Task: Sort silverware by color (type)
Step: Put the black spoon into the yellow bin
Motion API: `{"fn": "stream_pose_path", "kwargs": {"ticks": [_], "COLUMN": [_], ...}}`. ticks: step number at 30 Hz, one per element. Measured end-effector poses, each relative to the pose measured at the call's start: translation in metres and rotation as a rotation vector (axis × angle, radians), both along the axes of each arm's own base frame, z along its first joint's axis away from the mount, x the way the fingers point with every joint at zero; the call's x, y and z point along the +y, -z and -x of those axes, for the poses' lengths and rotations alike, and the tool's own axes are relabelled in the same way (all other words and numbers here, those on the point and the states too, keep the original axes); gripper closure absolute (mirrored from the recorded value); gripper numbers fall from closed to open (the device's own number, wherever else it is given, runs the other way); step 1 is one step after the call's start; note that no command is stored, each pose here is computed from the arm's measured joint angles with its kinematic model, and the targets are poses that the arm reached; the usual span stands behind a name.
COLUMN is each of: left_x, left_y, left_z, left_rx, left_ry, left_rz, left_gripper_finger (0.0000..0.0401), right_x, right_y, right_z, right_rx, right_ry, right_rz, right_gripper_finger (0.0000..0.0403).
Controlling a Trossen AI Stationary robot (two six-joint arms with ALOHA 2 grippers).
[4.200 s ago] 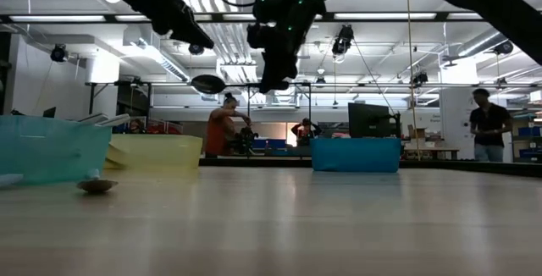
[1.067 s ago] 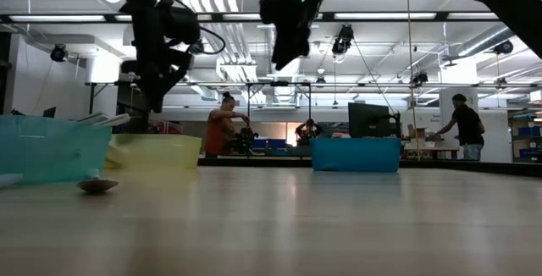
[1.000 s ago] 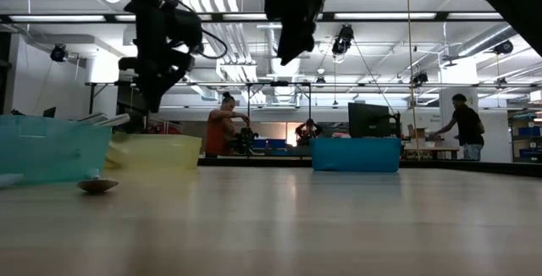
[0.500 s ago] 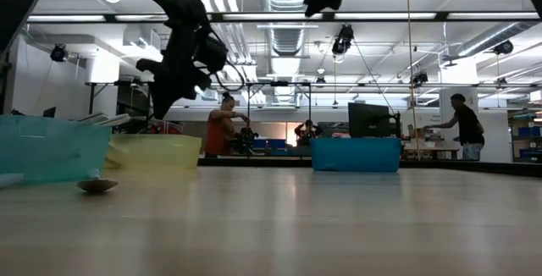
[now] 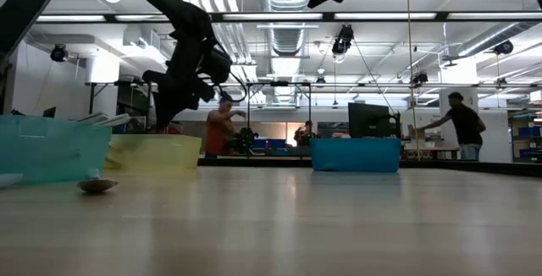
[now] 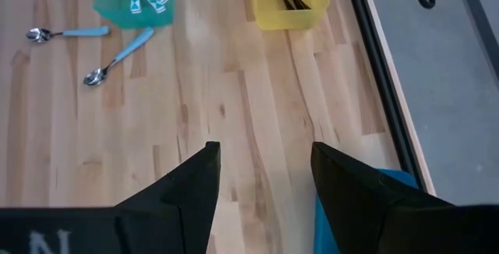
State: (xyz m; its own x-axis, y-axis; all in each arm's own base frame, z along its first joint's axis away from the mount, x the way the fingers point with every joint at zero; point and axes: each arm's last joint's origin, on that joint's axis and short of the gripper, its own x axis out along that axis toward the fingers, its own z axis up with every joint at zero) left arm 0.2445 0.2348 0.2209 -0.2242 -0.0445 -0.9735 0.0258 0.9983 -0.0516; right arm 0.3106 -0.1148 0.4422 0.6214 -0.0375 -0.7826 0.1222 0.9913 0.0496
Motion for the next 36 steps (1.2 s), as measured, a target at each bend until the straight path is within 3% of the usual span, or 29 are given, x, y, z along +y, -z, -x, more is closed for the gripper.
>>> {"fn": "stream_pose_path", "kwargs": {"ticks": [14,22,28,32,36], "left_x": [0.002,-0.001,-0.012,-0.025,-0.041], "left_y": [0.001,-0.008,-0.031,-0.046,-0.045], "left_z": [-0.003,-0.002,-0.001,0.010,0.025], "left_rx": [-0.031,-0.057,-0.293,-0.450,-0.614], "left_ry": [-0.001,-0.124,-0.204,-0.218,-0.282], "left_rz": [-0.030,-0.072,-0.009,-0.102,-0.199], "left_gripper_finger": [0.0328,0.0334,0.0362,0.0381,0.0394], "right_x": [0.000,0.000,-0.002,-0.001,0.002], "right_y": [0.000,0.001,0.014,0.028,0.036], "right_z": [0.000,-0.001,-0.004,-0.003,0.005], "right_rx": [0.001,0.002,0.048,0.098,0.070], "right_ry": [0.002,0.002,-0.010,-0.011,-0.010], "right_rz": [-0.002,-0.002,-0.010,-0.029,-0.016], "right_gripper_finger": [0.0211,0.0211,0.0211,0.0211,0.0211]}}
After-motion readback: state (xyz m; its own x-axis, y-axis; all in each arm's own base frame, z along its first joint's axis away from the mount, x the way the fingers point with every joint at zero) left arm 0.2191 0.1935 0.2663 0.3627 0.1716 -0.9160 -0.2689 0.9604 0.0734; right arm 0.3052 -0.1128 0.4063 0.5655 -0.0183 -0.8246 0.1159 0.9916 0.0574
